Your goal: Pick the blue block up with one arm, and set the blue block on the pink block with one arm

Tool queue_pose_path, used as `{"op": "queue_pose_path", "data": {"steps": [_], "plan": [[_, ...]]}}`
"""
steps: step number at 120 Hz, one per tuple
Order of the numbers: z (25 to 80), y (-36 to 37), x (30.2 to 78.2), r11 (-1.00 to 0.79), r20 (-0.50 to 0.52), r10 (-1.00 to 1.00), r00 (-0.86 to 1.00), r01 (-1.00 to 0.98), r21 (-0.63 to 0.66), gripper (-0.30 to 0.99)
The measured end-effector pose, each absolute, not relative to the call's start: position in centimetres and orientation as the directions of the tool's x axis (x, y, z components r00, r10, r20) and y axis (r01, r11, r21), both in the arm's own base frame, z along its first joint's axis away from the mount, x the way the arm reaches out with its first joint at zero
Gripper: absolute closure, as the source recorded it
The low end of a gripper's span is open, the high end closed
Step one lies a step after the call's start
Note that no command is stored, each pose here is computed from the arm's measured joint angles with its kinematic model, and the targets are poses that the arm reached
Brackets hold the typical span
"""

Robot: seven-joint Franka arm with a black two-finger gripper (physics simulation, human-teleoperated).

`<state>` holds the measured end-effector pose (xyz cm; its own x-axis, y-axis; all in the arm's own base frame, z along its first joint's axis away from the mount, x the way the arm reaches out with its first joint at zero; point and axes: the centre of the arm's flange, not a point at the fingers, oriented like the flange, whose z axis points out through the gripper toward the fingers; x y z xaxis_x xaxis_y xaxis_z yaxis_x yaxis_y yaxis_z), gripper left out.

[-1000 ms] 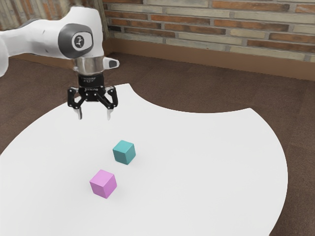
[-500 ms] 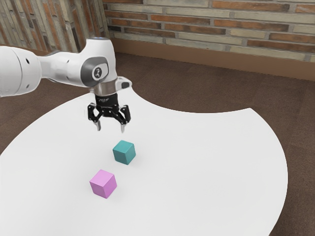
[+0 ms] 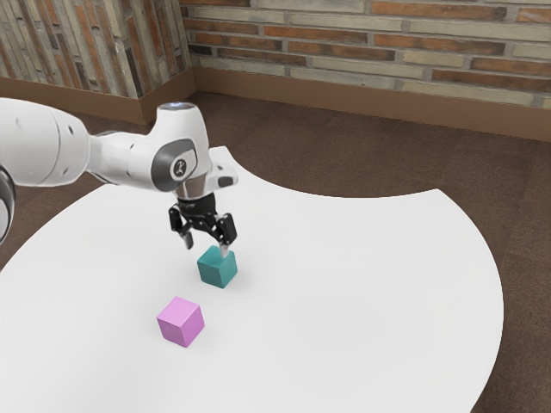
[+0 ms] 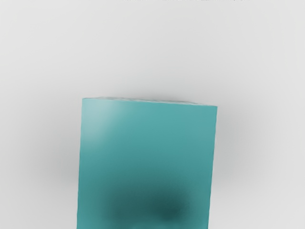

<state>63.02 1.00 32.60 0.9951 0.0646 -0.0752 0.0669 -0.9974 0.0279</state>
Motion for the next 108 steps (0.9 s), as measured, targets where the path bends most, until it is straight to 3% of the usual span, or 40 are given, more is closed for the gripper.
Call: {"op": "queue_pose_path", "data": {"steps": [44,108], "plan": [[31.9,0.2,63.2,-0.998,-0.034,-0.023,0.999,-0.021,0.054,0.00],[27.1,1.1,63.8,-0.995,-0.056,-0.038,0.998,-0.033,0.095,0.00]]}}
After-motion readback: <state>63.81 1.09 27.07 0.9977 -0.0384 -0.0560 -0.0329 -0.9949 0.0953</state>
